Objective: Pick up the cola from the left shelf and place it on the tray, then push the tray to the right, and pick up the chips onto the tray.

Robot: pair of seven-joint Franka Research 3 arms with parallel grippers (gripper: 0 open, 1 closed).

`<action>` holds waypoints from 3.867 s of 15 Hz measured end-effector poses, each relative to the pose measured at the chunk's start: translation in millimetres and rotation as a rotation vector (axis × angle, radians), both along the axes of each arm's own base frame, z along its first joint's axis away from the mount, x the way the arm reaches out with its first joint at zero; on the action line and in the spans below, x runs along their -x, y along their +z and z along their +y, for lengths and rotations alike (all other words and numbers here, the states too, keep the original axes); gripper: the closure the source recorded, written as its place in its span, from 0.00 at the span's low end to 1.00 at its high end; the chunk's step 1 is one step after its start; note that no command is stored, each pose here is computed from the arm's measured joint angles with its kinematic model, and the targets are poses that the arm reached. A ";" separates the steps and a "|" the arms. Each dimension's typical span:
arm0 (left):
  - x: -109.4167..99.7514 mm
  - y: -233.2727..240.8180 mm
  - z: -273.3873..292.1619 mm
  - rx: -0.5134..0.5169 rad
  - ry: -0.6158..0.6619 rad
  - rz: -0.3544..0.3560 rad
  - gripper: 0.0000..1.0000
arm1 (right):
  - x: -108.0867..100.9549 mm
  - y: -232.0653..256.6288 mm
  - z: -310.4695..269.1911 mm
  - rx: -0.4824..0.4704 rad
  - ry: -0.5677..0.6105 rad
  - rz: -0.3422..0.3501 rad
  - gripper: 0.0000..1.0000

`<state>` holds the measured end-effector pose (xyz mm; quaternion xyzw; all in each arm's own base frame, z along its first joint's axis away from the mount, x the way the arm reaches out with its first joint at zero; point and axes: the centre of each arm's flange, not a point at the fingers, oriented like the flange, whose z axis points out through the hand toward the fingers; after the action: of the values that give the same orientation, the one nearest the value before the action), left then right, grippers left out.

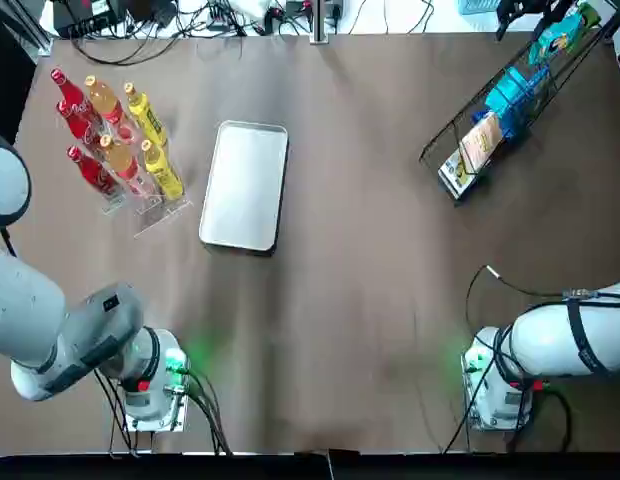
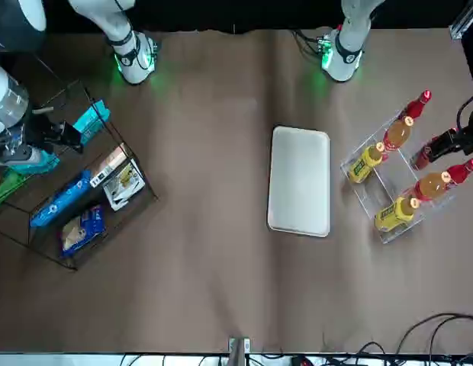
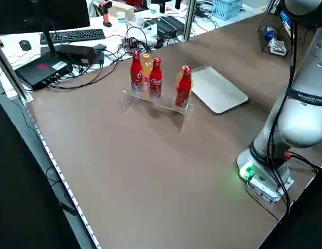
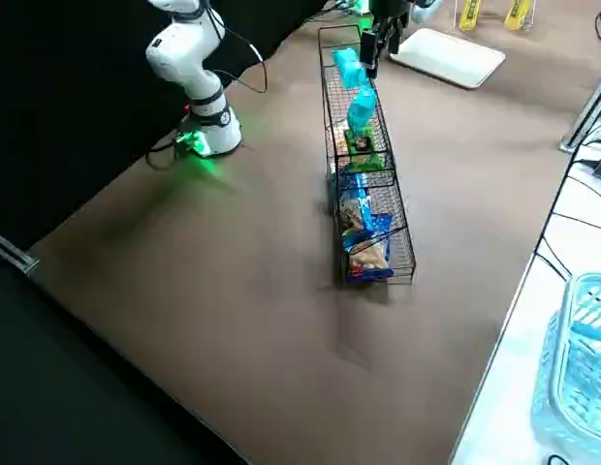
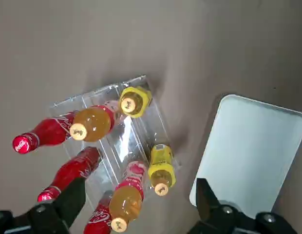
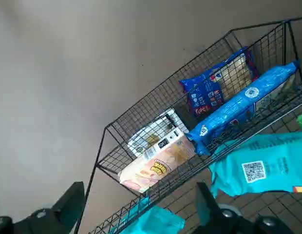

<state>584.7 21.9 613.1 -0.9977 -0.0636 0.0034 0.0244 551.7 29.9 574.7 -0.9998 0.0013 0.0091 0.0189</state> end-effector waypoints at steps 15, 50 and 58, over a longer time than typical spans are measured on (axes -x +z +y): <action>22.5 -91.6 129.9 0.021 0.155 0.121 0.00 | 0.2 -0.1 3.5 0.000 0.006 0.000 0.00; 87.3 -80.3 143.4 -0.022 0.182 0.136 0.67 | -5.8 -15.4 17.2 0.002 0.029 0.019 0.00; 83.2 13.1 88.6 0.015 0.178 0.112 0.67 | -8.2 -1.1 18.0 0.000 0.034 -0.012 0.00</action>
<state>501.5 110.5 626.2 -0.9865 -0.1504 0.0620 0.0202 559.9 47.9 573.6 -0.9997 -0.0157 0.0036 0.0188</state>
